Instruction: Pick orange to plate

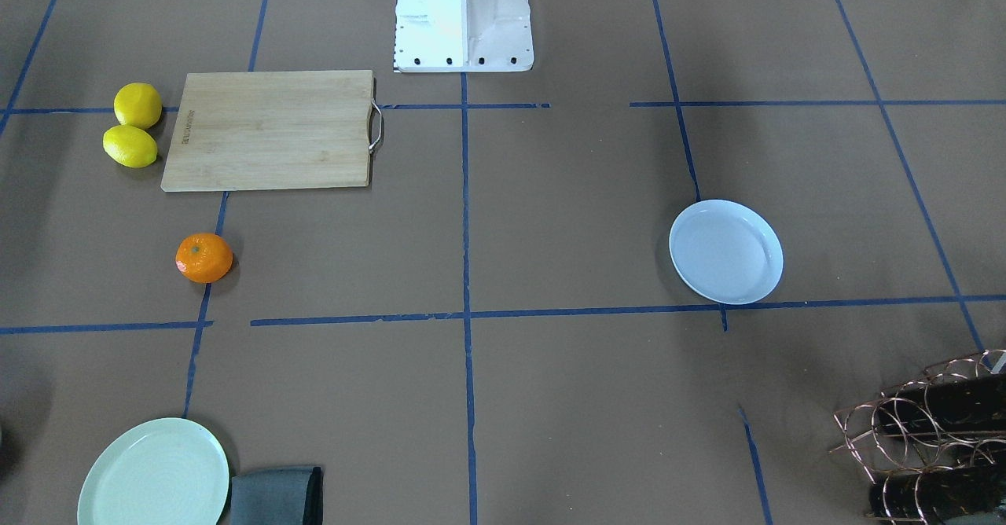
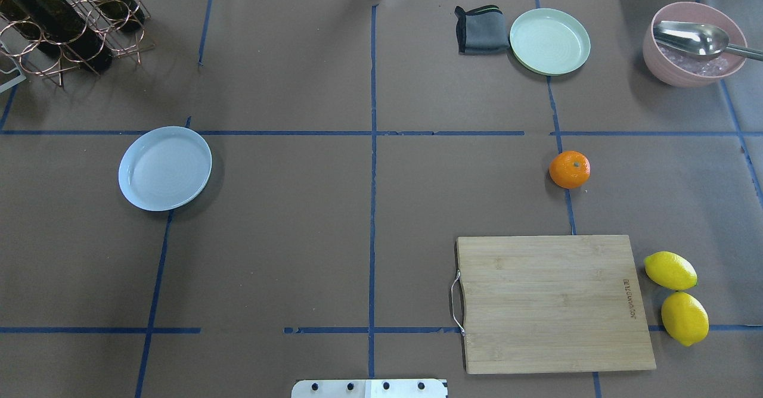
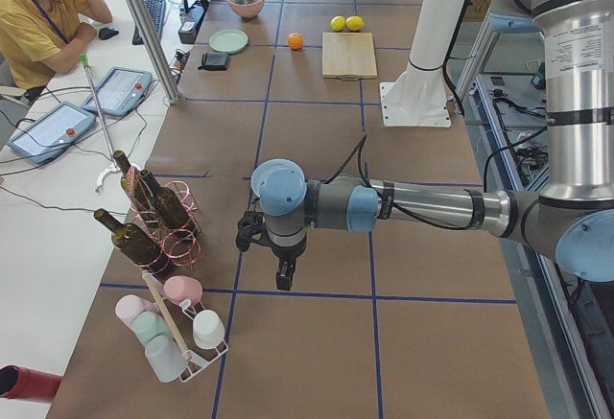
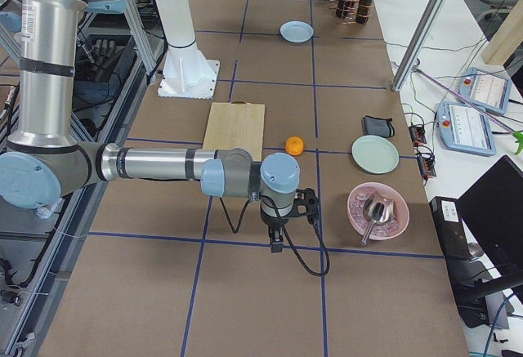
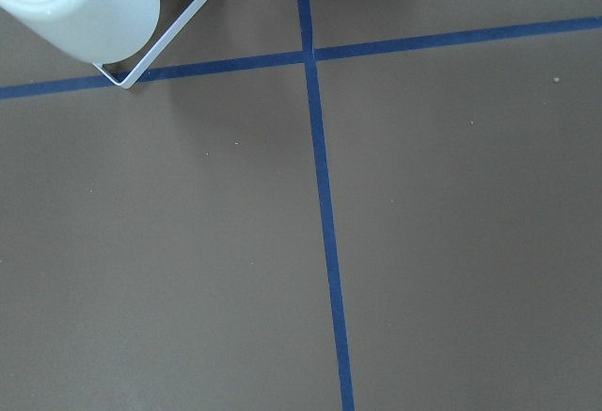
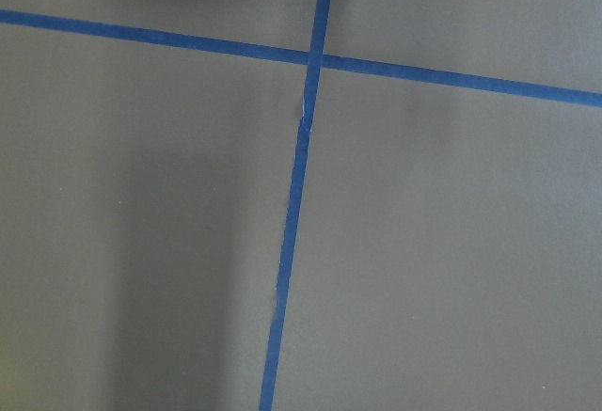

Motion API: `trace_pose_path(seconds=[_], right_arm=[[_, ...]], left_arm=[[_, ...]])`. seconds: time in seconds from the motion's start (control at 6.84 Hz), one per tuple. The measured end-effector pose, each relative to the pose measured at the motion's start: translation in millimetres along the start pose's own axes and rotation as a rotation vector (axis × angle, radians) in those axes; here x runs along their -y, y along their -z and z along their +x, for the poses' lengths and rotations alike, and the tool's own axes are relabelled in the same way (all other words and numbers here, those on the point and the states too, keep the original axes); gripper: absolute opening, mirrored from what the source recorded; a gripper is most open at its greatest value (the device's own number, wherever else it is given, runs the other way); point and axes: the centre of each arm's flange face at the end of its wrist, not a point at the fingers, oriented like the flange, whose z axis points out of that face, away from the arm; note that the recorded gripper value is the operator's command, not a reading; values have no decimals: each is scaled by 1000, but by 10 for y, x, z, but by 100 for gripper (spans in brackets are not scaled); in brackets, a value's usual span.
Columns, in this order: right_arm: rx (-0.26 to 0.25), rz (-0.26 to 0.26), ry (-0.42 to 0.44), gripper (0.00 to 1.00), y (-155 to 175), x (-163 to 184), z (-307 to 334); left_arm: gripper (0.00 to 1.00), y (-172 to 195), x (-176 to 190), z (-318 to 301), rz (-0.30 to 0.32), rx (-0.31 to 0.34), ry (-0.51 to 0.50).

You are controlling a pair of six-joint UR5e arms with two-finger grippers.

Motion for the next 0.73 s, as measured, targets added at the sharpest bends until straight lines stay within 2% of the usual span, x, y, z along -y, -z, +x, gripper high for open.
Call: trace_pose_path(seconds=[0.29, 0.73], right_arm=[[2, 0, 2, 100, 1, 29, -30], [2, 12, 45, 100, 54, 263, -229]], left_arm=[[100, 14, 13, 15, 4, -1, -4], [100, 60, 42, 68, 26, 2, -29]])
